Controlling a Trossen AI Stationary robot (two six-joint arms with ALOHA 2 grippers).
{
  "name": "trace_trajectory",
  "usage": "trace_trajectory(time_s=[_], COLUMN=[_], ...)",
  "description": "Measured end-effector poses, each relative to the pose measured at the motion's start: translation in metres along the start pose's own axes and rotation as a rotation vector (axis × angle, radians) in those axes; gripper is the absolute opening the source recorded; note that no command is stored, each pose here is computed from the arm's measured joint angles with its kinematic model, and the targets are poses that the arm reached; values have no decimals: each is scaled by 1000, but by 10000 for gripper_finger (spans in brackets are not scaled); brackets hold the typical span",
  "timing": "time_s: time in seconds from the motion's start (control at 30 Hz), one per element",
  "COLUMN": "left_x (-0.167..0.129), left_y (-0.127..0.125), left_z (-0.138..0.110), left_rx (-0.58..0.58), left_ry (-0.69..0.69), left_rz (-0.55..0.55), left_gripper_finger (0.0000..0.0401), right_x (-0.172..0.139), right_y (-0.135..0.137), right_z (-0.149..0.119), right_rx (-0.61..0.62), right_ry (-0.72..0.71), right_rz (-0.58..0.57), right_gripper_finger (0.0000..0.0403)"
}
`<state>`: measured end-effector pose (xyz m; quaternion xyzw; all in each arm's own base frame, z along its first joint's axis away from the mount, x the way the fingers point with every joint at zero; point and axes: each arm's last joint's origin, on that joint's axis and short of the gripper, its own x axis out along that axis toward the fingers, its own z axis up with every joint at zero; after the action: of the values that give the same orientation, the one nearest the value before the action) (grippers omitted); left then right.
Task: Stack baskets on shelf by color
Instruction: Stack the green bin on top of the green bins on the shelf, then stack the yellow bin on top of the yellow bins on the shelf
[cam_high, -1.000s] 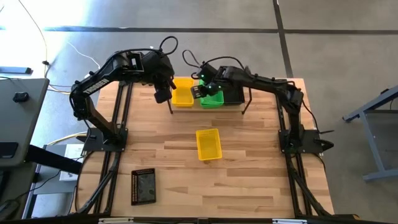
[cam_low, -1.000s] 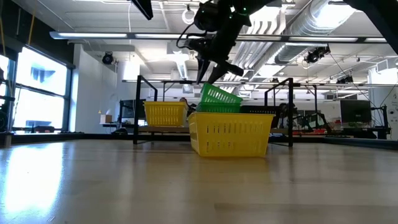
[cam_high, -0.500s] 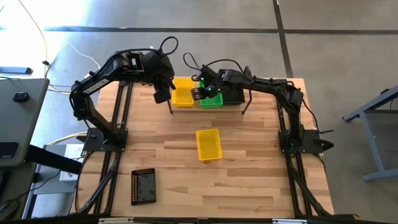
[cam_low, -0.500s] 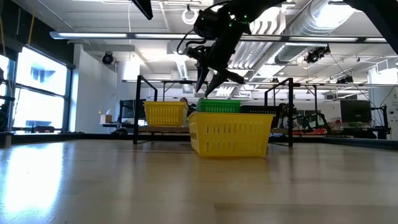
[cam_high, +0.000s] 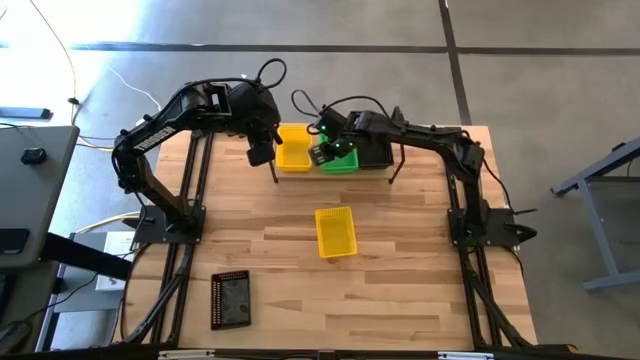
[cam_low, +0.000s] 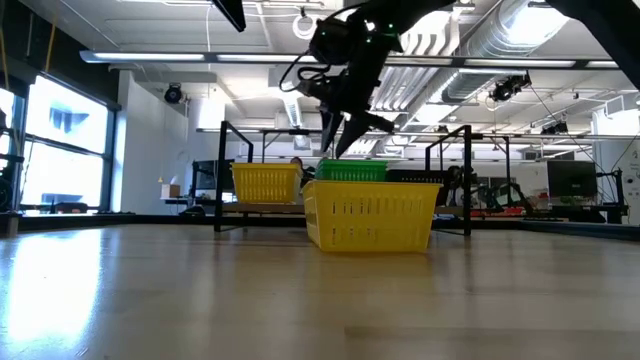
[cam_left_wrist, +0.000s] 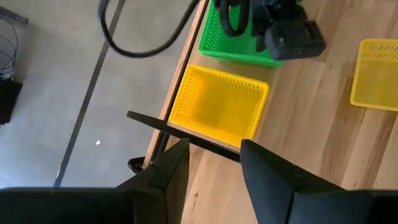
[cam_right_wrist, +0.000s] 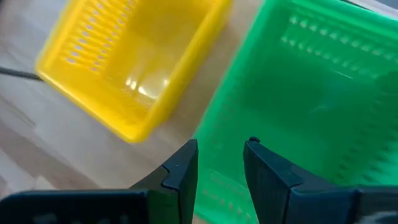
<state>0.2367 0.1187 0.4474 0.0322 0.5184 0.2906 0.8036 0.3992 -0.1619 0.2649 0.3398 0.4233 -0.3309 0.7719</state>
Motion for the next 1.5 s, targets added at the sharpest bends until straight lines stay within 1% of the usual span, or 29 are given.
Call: trace_trajectory(time_s=[0.17,0.47,0.67,0.8,0.9,1.03,1.13,1.27,1.5], left_x=[0,0,0,0,0,0,0,0,0], left_y=[0,0,0,0,0,0,0,0,-4], left_z=[0,0,0,0,0,0,0,-1,-6], left_rx=[0,0,0,1,0,1,16,21,24], left_ry=[0,1,1,1,1,1,2,15,51], left_rz=[0,0,1,1,1,1,2,-4,-105], left_gripper_finger=[133,133,133,133,133,133,133,133,133], right_x=[3,23,23,23,23,23,18,1,-29], right_y=[5,6,8,11,11,11,11,14,26], right_z=[4,1,3,5,5,5,5,3,-9], right_rx=[18,23,34,34,35,26,-3,-35,-121], right_ry=[-48,10,-10,-25,-32,-24,-28,-52,-97], right_rz=[45,58,79,125,109,117,121,118,81], right_gripper_finger=[114,114,114,115,115,115,115,115,115])
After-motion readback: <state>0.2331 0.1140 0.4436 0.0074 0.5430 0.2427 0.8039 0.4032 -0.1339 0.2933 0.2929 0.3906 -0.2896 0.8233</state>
